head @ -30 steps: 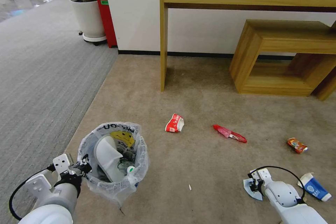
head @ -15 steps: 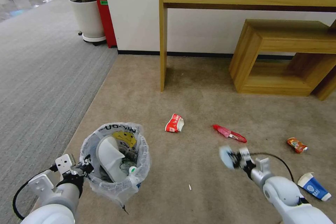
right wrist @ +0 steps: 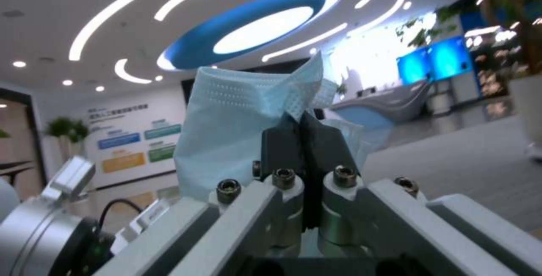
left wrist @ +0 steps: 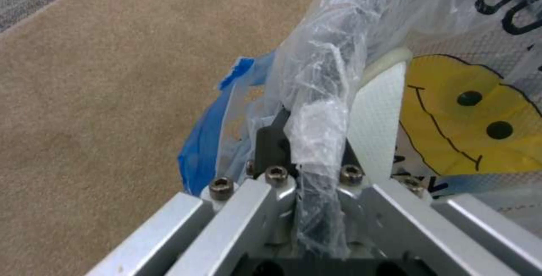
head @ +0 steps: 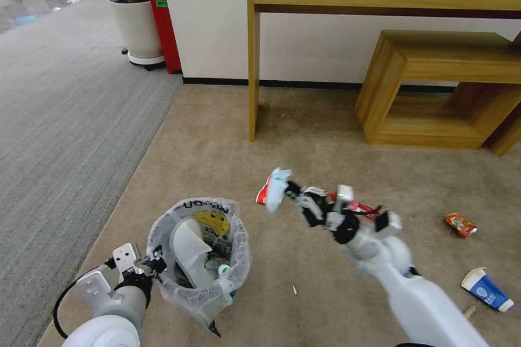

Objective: Pick up the trash bin and place the garbage on the floor into it.

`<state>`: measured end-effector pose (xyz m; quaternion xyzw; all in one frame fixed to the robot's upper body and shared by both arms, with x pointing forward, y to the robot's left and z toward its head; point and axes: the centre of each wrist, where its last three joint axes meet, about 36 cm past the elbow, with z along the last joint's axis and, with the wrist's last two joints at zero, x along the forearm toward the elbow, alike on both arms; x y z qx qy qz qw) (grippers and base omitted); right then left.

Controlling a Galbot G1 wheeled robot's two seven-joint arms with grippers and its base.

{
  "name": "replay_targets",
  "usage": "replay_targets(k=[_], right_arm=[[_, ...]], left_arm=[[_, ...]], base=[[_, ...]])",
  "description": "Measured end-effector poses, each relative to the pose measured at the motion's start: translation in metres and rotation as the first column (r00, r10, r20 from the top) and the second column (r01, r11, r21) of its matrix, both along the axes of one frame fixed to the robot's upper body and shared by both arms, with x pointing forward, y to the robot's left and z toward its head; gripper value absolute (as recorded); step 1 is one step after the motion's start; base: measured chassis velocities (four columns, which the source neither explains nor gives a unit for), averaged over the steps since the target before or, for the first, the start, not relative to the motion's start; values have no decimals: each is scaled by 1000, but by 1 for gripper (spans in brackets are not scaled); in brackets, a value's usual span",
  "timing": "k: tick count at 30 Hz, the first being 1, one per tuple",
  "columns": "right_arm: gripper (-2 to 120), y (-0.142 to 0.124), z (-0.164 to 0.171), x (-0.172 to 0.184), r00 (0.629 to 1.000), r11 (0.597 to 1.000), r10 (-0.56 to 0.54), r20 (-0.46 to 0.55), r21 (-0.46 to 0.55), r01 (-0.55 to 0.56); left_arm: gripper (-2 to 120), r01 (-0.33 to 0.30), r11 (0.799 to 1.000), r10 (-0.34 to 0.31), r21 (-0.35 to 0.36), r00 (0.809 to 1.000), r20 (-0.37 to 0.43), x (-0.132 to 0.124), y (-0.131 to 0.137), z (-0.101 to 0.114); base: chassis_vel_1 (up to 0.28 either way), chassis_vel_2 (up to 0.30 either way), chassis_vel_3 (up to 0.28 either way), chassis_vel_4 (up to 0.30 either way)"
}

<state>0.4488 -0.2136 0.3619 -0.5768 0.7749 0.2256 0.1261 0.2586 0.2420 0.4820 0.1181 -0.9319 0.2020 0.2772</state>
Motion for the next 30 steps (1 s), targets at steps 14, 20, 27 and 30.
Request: replay_targets(k=[14,20,27,30], right_arm=[[0,67,-38,22,988,985,150,-47,-74,-153],[18,59,-40,23,985,976,171,-30,-133,-174],[43,46,-39,23,983,968,185,-6,-174,-183],[53,38,-40,23,984,964,179,-1,-198,-176]], left_arm=[[1,8,1000,-8,-4,1000,18,5,0,3],[1,15,1000,-15,-5,999,30,4,0,8],[1,14,1000,-14,-1,1000,28,3,0,8],[1,14,1000,-14,1,1000,28,3,0,8]], base=[[0,0,0,0],[0,0,0,0],[0,0,0,0],[0,0,0,0]])
